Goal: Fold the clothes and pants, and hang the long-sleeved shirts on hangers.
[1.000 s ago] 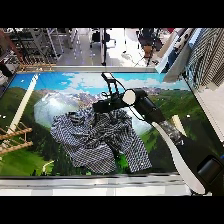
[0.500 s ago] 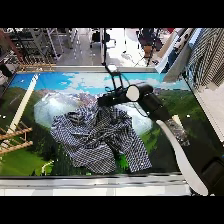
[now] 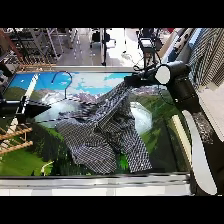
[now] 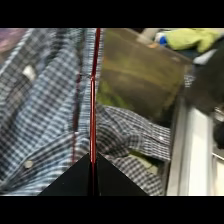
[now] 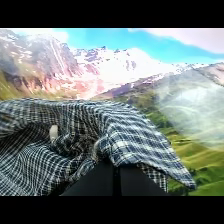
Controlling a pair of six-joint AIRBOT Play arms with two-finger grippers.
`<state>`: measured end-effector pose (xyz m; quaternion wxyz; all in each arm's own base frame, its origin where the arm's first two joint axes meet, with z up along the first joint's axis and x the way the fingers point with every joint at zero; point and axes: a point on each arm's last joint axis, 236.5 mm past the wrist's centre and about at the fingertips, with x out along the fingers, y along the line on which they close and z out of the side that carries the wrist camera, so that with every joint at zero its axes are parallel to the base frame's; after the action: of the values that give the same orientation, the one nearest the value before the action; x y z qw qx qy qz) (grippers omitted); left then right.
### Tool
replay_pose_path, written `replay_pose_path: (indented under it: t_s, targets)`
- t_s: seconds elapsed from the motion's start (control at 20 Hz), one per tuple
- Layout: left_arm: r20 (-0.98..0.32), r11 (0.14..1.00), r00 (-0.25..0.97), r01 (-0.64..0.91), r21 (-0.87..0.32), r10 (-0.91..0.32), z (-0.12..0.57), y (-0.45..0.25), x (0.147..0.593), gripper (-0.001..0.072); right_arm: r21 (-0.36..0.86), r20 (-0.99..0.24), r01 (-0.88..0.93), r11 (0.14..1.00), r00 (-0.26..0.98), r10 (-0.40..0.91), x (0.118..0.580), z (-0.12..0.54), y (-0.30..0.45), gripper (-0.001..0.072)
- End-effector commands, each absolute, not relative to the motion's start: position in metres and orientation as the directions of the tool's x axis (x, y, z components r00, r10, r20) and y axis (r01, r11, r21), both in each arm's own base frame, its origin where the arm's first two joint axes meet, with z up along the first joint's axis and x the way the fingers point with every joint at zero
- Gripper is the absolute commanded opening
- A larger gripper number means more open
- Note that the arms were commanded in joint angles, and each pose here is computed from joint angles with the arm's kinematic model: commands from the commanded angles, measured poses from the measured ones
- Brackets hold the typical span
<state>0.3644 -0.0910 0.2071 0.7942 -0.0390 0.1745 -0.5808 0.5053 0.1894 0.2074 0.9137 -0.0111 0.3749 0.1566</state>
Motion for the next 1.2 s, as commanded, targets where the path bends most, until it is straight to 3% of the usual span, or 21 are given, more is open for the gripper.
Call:
replay_pose_path:
  t_s: [0.0,0.1,0.2,0.3,0.55,0.8,1.0,1.15]
  targets:
    - [-0.188,0.258,0.214,0.934,-0.249,-0.958,0.213,-0.113,0.363,0.0017,0.066,-0.701,-0.299,0.952,0.665,0.258,0.504,0.208,0.179,0.0024]
    - [-0.162,0.351,0.319,0.906,-0.238,-0.934,0.217,-0.107,0.390,0.0017,0.059,-0.712,-0.314,0.947,0.652,0.261,0.500,0.206,0.181,0.0025]
    - [-0.070,0.382,0.377,0.891,-0.243,-0.924,0.232,-0.103,0.408,0.0017,0.056,-0.718,-0.334,0.941,0.641,0.271,0.496,0.204,0.189,0.0025]
    - [0.015,0.353,0.369,0.899,-0.260,-0.929,0.243,-0.107,0.413,0.0016,0.059,-0.708,-0.354,0.933,0.645,0.289,0.494,0.206,0.200,0.0025]
    - [0.023,0.242,0.264,0.910,-0.336,-0.964,0.217,-0.135,0.414,0.0017,0.048,-0.705,-0.426,0.903,0.626,0.333,0.481,0.208,0.229,0.0025]
    - [0.022,0.213,0.240,0.898,-0.385,-0.971,0.199,-0.145,0.420,0.0016,0.030,-0.697,-0.513,0.858,0.605,0.386,0.455,0.221,0.257,0.0025]
    - [0.033,0.158,0.185,0.908,-0.389,-0.982,0.202,-0.149,0.407,0.0016,-0.038,-0.649,-0.640,0.767,0.599,0.468,0.420,0.253,0.286,0.0025]
    - [0.034,0.151,0.181,0.897,-0.415,-0.983,0.202,-0.151,0.407,0.0016,-0.030,-0.629,-0.786,0.618,0.495,0.600,0.367,0.274,0.322,0.0025]
